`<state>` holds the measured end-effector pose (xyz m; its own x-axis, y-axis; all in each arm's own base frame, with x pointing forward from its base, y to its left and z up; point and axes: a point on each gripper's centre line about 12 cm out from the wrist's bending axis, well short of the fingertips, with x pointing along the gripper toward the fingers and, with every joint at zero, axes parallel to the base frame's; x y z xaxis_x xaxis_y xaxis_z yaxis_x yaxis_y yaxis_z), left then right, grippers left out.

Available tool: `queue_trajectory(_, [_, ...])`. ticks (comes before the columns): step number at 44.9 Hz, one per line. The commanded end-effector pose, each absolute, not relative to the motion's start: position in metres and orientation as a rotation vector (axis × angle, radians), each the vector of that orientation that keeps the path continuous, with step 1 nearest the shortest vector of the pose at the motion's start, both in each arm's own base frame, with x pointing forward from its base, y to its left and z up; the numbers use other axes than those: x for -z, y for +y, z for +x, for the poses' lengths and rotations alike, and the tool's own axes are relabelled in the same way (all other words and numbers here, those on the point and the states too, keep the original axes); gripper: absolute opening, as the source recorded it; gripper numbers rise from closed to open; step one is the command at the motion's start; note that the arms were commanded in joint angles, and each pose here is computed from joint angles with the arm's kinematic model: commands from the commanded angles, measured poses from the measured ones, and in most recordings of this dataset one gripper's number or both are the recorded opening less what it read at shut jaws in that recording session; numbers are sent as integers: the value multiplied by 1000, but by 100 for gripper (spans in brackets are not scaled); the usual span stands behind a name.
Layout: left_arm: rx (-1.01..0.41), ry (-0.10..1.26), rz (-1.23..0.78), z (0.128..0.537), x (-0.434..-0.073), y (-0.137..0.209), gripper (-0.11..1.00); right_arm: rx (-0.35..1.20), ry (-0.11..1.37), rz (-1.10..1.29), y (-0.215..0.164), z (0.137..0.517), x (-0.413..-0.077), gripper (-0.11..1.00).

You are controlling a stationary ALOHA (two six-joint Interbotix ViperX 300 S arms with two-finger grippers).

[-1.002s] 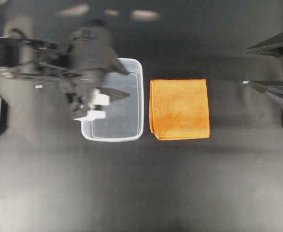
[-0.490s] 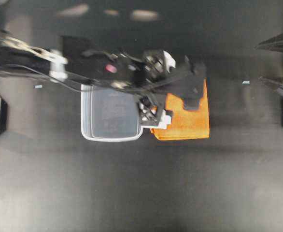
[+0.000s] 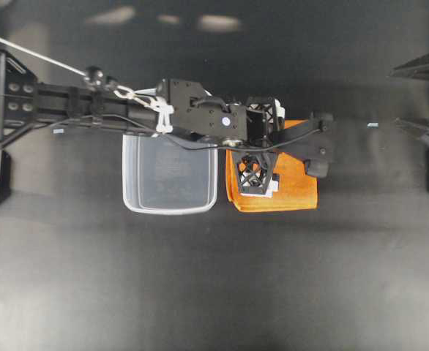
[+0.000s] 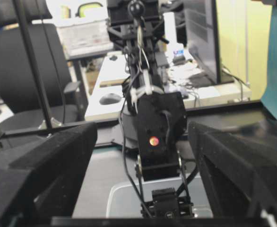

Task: Place the orange towel into the container with the left arm.
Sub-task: 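Lower the left gripper and pinch the orange towel's near edge, then lift the towel with the left gripper and carry it leftward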

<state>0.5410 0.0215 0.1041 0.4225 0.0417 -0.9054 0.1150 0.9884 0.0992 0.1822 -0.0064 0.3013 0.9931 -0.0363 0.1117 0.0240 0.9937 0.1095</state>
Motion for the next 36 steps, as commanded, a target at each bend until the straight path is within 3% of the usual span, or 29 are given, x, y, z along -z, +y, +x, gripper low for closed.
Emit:
queue_trajectory(1, [57,1136,164,542,-102,14,90,29,-122,113,-6,183,-304,76])
queue_trajectory(8, [60,1138,162,542,-101,11,87,29,-118,113,-6,183,-303,76])
queue_trajectory(12, [62,1146,162,541,-101,9,77,29,-120,113,-6,183,-303,76])
queue_trajectory(18, [71,1154,172,540,-103,7,45,31,-117,113,-7,183,-303,76])
queue_trajectory(25, [64,1087,177,546,-133,9,7,29,-120,113,-6,183,-303,75])
queue_trajectory(36, [46,955,181,543,-235,11,6,29,-120,111,-6,183,-303,75])
